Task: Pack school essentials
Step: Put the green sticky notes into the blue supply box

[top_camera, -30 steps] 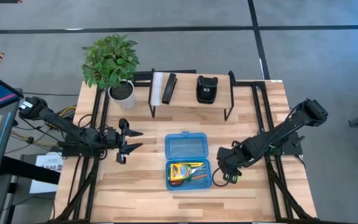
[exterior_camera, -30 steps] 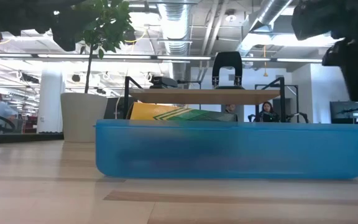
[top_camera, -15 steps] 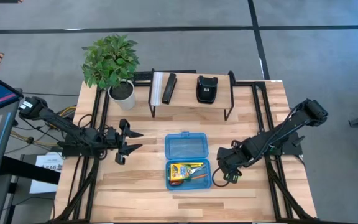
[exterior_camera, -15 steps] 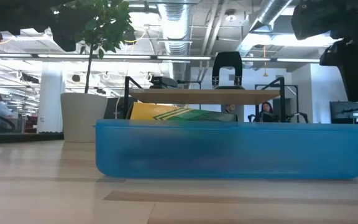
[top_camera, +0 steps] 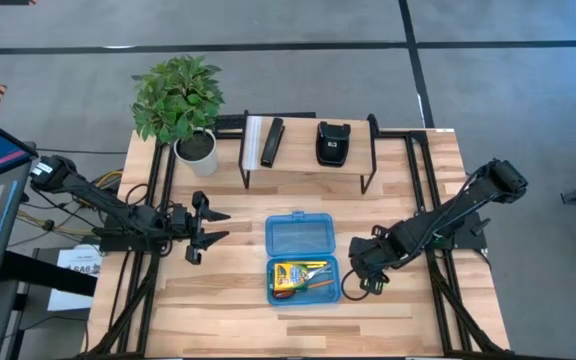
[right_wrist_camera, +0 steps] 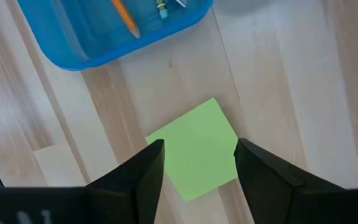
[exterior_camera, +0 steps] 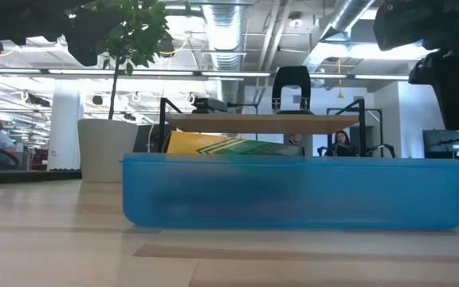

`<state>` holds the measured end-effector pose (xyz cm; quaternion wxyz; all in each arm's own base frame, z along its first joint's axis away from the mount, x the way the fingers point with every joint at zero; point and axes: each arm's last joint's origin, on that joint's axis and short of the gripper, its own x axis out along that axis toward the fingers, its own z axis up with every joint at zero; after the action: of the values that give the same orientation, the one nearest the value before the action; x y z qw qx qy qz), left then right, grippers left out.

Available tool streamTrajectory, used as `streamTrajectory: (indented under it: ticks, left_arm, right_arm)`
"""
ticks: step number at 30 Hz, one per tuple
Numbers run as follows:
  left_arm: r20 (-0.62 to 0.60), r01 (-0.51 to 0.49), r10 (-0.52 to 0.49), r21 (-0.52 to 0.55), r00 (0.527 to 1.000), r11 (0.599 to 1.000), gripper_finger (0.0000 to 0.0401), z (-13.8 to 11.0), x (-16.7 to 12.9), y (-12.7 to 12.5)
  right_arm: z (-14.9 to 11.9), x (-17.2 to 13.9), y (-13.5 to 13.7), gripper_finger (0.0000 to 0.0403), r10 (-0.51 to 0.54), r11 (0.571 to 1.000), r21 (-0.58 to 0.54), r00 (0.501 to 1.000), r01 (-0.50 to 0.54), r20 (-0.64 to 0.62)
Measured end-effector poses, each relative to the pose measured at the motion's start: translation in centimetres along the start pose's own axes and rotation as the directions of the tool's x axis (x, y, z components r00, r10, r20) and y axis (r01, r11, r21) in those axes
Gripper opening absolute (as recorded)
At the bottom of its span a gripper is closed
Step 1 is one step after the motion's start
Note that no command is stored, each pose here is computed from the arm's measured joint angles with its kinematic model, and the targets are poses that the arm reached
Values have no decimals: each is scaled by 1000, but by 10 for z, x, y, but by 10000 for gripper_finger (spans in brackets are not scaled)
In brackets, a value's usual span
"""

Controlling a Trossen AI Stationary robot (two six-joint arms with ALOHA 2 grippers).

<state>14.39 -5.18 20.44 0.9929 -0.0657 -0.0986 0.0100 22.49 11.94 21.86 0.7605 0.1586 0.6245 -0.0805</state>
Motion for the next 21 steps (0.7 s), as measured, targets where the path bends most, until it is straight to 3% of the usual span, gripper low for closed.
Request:
streamTrajectory:
  ticks: [9,15,21]
  left_arm:
    - [0,0,0,-3,1000,1000,192,0,0,0]
    - [0,0,0,-7,1000,1000,192,0,0,0]
    - [-4,0,0,-9,1000,1000,192,0,0,0]
  right_arm:
    - [-16,-1,17,222,21,996,-86,1000,-19,21]
    - [-26,-1,24,254,-5,996,-93,998,11,62]
    - [-31,22,33,284,-80,986,-143,996,83,24]
